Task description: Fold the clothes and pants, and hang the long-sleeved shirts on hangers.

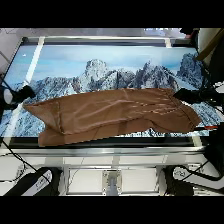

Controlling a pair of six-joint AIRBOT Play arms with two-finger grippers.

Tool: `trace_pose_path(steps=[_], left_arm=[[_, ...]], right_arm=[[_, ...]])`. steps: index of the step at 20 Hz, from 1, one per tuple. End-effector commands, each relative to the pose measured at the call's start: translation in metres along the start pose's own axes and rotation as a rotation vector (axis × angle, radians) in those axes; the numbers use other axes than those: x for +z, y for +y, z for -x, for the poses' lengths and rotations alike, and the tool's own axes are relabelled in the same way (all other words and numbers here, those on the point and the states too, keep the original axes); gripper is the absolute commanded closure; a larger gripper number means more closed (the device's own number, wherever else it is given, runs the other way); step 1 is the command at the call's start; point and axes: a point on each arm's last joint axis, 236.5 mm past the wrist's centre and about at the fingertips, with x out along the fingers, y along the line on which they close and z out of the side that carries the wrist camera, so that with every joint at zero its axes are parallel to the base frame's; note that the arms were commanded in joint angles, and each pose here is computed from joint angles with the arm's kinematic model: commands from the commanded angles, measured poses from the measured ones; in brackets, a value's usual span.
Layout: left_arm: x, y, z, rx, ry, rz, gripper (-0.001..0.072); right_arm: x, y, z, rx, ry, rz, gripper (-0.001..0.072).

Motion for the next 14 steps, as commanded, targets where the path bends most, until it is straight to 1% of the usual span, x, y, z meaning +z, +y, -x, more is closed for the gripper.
trace_pose_path(steps=[1, 3, 5, 7, 9, 11, 14], left_arm=[[-0.036, 0.011, -0.024, 0.027, 0.212, -0.009, 0.0005], [-0.070, -0.027, -0.043, -0.064, 0.340, -0.062, 0.0005], [-0.102, -0.054, -0.059, -0.082, 0.423, -0.162, 0.0005], [-0.127, -0.068, -0.073, -0.052, 0.470, -0.272, 0.0005], [-0.143, -0.070, -0.086, 0.003, 0.492, -0.323, 0.0005], [-0.142, -0.060, -0.095, 0.079, 0.475, -0.310, 0.0006], [-0.137, -0.052, -0.097, 0.105, 0.463, -0.286, 0.0006]], right_arm=[[0.002, -0.005, -0.021, 0.027, 0.033, -0.048, 0.0237], [0.001, -0.006, -0.023, 0.028, 0.041, -0.052, 0.0237], [-0.001, -0.005, -0.023, 0.031, 0.047, -0.049, 0.0237], [-0.005, -0.004, -0.022, 0.037, 0.064, -0.044, 0.0237], [-0.010, -0.001, -0.022, 0.047, 0.085, -0.039, 0.0237], [-0.013, 0.000, -0.021, 0.054, 0.101, -0.039, 0.0237], [-0.015, 0.001, -0.021, 0.057, 0.108, -0.029, 0.0237]])
